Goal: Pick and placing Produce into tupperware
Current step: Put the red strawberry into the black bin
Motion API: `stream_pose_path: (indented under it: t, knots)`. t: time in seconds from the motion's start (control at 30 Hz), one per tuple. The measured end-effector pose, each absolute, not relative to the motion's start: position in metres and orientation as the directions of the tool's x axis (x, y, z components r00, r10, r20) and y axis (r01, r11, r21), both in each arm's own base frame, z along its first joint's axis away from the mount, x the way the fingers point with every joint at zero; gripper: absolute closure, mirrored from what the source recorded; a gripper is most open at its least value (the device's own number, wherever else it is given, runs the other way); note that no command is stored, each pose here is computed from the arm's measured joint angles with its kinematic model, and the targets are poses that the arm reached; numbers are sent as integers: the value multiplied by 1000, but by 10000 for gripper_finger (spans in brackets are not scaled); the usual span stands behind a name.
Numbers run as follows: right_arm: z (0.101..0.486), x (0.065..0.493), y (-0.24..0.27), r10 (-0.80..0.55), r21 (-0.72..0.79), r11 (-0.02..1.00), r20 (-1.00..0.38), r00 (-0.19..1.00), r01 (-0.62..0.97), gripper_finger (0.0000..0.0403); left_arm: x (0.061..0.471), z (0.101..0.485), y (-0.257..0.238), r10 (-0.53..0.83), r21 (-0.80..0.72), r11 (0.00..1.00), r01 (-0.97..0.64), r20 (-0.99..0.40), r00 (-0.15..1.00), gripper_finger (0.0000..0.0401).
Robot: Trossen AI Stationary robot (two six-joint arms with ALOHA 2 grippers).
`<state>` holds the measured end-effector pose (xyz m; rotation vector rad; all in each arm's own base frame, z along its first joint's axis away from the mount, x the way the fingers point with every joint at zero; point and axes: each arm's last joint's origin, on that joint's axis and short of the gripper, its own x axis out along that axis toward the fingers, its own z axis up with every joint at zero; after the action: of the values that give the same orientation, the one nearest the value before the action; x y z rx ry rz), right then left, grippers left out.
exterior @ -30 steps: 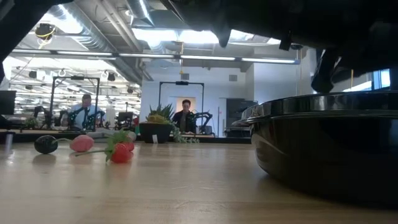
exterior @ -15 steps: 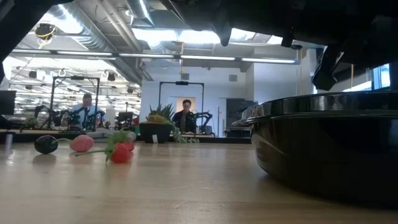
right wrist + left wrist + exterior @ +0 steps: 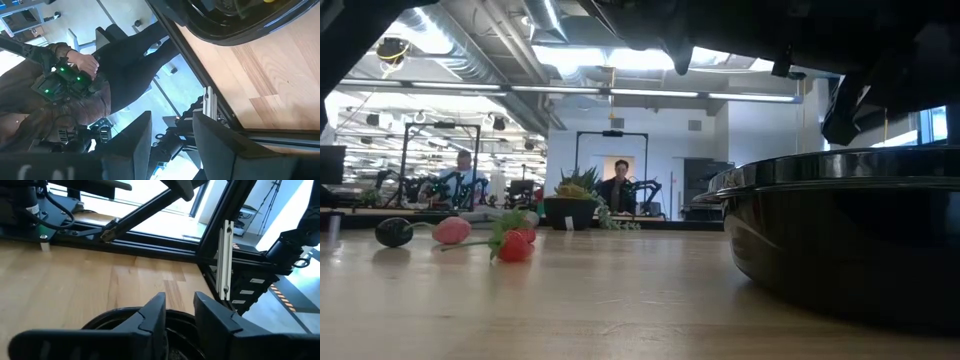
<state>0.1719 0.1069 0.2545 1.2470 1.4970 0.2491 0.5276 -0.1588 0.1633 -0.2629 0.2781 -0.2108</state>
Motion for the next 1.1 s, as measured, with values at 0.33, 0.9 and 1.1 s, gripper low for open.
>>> stream_pose_path:
  t: [0.33, 0.9, 1.1]
  knots:
    - [255, 172, 107, 785, 720, 420, -593, 176, 551, 256, 524, 166, -156, -273, -278, 943, 186, -321, 907, 258]
    - [253, 175, 105, 723, 730, 468, -640, 260, 497, 256, 376, 310, -103, -62, -144, 971, -190, -922, 382, 258]
    - [253, 176, 105, 694, 735, 495, -655, 298, 463, 256, 350, 312, -120, -24, -98, 954, -282, -967, 254, 251]
